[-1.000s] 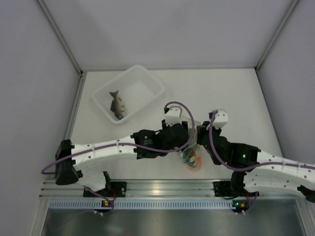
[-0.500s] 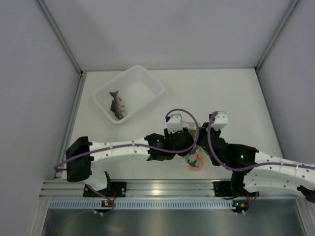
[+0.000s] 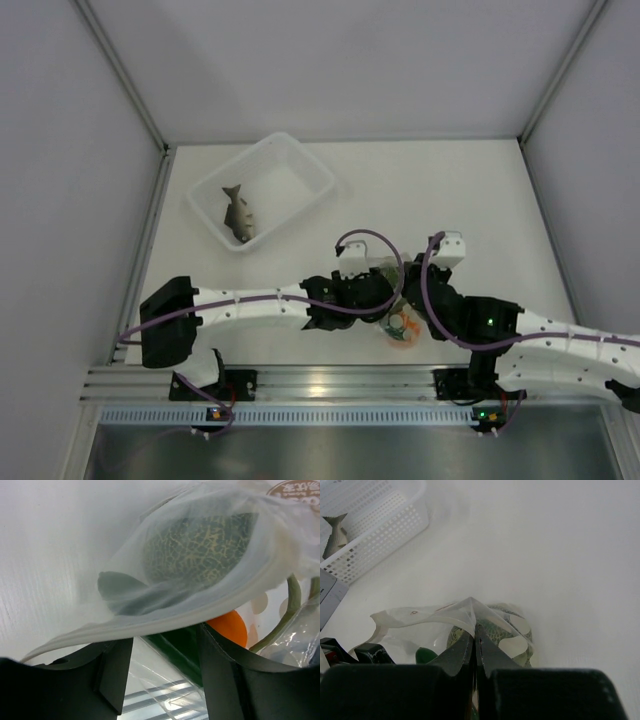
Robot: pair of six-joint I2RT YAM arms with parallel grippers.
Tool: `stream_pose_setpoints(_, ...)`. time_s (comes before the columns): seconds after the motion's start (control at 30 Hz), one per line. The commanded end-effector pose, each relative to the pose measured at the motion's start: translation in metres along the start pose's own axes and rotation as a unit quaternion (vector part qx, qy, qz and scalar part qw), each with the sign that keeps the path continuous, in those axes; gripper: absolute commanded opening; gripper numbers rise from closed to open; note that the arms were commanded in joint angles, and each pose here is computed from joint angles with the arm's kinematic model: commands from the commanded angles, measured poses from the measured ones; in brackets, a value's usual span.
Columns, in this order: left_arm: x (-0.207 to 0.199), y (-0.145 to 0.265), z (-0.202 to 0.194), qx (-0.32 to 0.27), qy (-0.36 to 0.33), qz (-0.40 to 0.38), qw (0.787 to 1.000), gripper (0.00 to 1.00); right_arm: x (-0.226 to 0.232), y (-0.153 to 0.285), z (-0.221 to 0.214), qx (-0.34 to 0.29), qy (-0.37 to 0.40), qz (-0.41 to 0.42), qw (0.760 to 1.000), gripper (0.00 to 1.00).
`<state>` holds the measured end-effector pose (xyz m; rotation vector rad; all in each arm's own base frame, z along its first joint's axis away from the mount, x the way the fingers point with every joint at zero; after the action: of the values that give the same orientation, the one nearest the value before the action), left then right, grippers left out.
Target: Open the zip-top bag and remove the fake food
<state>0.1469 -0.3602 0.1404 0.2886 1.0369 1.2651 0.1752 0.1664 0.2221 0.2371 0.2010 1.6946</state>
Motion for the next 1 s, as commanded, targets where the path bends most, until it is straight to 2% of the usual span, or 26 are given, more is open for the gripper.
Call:
stream_pose_setpoints(0.0,-0.001,0.000,0.002,-0.007,0.017,-0.006,1.000,0.60,-0.005,0.000,0.008,-0.015,-0.025,-0.009,1.000,0.00)
stream_pose_setpoints(0.13,-0.020,0.011,0.021,-0.034,0.014,-0.031,0.999,0.69,0.001,0.002,0.010,-0.009,-0.026,0.015,1.000,0.00)
stream_pose_setpoints(0.23,-0.039,0.020,0.036,-0.051,-0.013,-0.055,0.997,0.70,0.005,0.005,0.015,-0.006,-0.014,0.032,0.999,0.00)
stream_pose_setpoints(0.4,-0.065,0.029,0.050,-0.071,-0.013,-0.099,0.992,0.70,0.010,0.010,0.016,0.021,0.024,0.054,0.998,0.00)
stream_pose_setpoints(0.67,-0.080,0.020,0.055,-0.086,0.032,-0.134,0.987,0.62,0.004,0.017,0.013,0.017,-0.008,0.073,0.997,0.00)
stream_pose_setpoints(0.83,-0.088,0.021,0.052,-0.084,0.059,-0.185,0.977,0.62,0.000,0.018,0.011,0.016,-0.013,0.070,0.997,0.00)
stream_pose_setpoints(0.97,-0.093,0.013,0.049,-0.086,0.067,-0.193,0.975,0.62,-0.001,0.020,0.011,0.017,-0.016,0.075,0.997,0.00)
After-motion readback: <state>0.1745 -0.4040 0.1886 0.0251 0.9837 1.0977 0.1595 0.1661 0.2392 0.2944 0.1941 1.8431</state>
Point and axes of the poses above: each gripper's point midway between its finger pads, its own y axis back along the fingers, its own x axis along the line the jaws close on, z = x × y, the point moved 3 cm from there along y, back along the fingers, and after that the axes turned 11 degrees about y, right-handed, at the moved point
